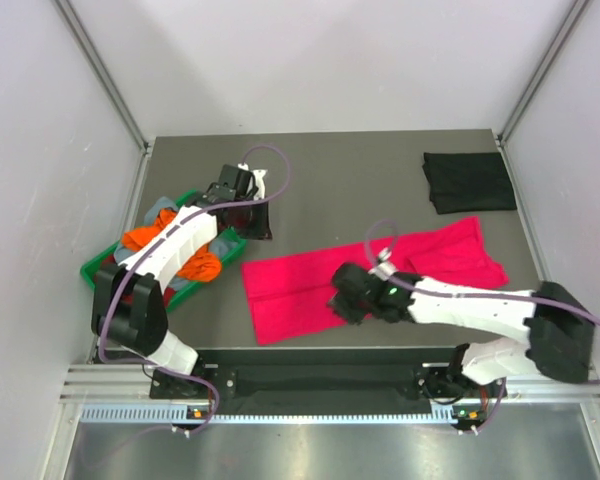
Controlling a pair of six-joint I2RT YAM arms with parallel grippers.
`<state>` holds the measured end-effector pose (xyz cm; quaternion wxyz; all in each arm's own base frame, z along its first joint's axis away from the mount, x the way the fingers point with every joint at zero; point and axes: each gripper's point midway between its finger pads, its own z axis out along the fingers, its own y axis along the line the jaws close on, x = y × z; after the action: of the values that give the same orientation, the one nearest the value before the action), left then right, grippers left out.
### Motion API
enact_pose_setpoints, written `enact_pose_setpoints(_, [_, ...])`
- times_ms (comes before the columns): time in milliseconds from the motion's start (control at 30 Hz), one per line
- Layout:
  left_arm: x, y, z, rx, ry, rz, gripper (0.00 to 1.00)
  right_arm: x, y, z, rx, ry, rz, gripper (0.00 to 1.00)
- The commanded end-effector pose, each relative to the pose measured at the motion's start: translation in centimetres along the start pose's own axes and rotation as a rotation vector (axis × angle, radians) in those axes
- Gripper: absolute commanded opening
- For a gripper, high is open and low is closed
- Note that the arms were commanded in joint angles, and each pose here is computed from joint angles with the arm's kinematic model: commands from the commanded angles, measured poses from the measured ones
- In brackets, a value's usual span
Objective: Fold and stack the t-shirts
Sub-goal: Fold the tshirt
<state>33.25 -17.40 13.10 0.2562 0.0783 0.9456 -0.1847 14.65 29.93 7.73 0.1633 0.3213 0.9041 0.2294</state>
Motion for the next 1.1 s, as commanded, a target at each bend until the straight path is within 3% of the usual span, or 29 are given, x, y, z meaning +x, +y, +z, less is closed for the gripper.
enact_pose_setpoints(0, [0.9, -0.9, -1.4, 0.062, -0.002, 0.023, 0.22, -7.5, -1.2, -1.0, 0.0, -0.148, -0.021, 0.29])
enact_pose_setpoints(233, [2.6, -0.6, -1.1, 0.067, 0.028, 0.027, 0.22, -25.8, -6.3, -4.0, 0.197, -0.451, 0.046, 0.38])
enact_pose_setpoints(333, [2.8, -0.5, -1.2, 0.066, 0.028, 0.038, 0.22, -31.0, -9.0, -4.8, 0.324, -0.505, 0.042, 0.38])
enact_pose_setpoints(433, [2.8, -0.9, -1.5, 0.089, 0.011, 0.037, 0.22, -35.6, -8.8, -5.7, 0.378, -0.524, 0.024, 0.38])
enact_pose_setpoints(667, [3.8, -0.1, -1.5, 0.063, -0.001, 0.05, 0.22, -41.5, -10.7, -4.0, 0.5, -0.534, 0.068, 0.36])
enact_pose_setpoints(1067, [4.3, 0.4, -1.0, 0.035, 0.019, 0.057, 0.21, -44.6, -12.6, 0.3, 0.557, -0.503, 0.112, 0.34])
